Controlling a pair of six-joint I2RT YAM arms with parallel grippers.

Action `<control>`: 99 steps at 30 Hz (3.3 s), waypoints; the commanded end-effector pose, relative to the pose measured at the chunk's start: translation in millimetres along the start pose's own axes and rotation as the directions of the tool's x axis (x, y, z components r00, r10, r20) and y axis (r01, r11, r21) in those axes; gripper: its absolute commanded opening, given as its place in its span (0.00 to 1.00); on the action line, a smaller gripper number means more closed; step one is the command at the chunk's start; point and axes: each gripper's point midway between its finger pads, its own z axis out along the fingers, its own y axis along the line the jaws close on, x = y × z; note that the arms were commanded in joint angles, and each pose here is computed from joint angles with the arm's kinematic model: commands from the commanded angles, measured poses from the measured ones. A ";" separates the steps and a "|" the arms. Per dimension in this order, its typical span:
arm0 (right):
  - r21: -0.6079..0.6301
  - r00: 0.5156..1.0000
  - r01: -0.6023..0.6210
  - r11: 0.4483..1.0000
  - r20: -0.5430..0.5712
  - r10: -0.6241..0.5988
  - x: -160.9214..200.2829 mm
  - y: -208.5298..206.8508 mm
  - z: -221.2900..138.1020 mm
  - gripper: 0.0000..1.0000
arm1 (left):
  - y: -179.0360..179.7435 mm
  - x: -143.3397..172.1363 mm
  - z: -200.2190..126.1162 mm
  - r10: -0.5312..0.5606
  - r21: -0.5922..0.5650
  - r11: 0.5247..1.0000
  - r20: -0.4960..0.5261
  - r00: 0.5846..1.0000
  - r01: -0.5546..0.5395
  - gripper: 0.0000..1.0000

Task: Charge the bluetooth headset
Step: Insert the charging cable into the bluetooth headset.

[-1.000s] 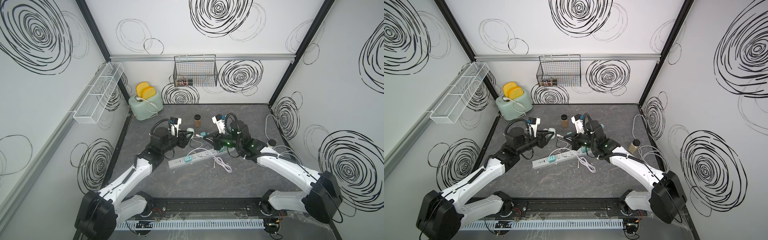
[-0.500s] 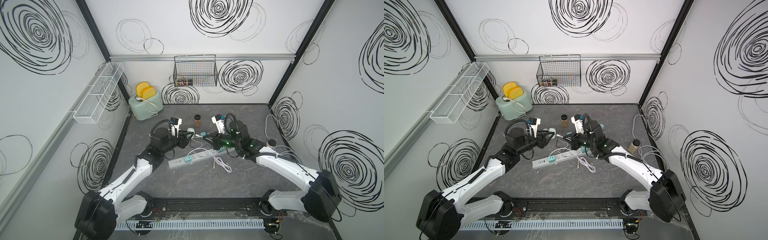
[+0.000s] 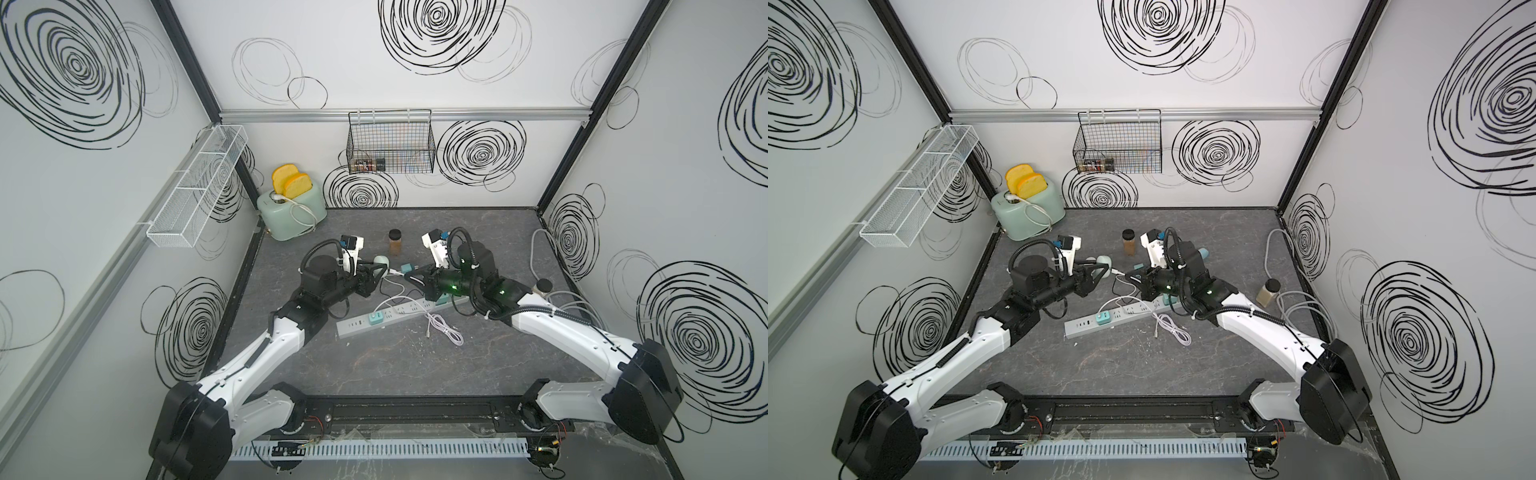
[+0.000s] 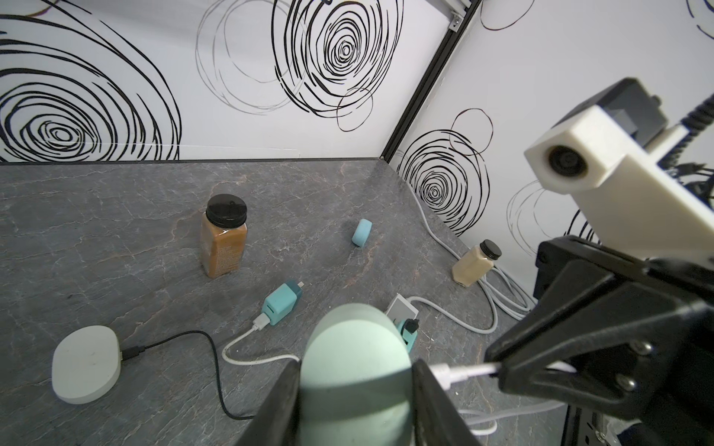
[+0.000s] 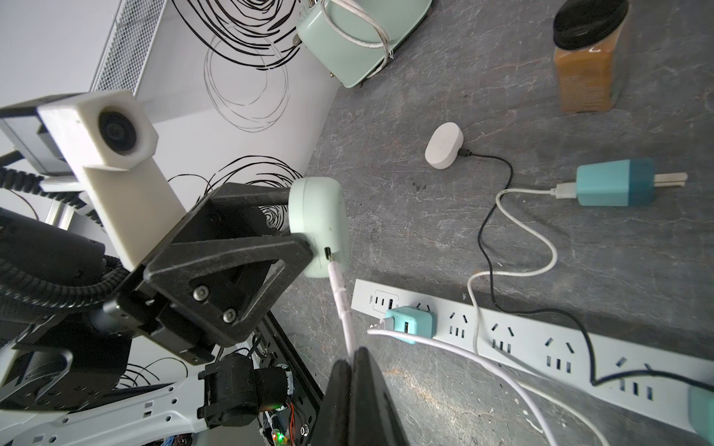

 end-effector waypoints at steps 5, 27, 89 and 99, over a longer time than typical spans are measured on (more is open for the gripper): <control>-0.012 0.998 0.025 1.000 0.062 -0.024 -21.6 8.7 -0.7 0.00 | -13.1 -8.3 -3.0 0.048 0.049 0.998 0.038 0.998 -0.050 0.20; 0.053 0.995 0.048 0.997 0.080 -0.052 -27.1 9.9 2.8 0.00 | -14.4 -0.1 4.1 0.094 0.017 0.995 -0.007 0.996 -0.094 0.20; -0.010 1.000 -0.028 1.000 -0.011 0.027 3.8 0.2 24.7 0.15 | -55.9 -26.5 -3.8 0.059 0.122 0.990 0.093 0.994 -0.071 0.18; -0.032 0.999 -0.041 0.999 -0.001 0.041 -4.3 2.1 23.1 0.15 | -56.9 -22.6 -1.2 0.072 0.120 0.989 0.075 0.995 -0.081 0.18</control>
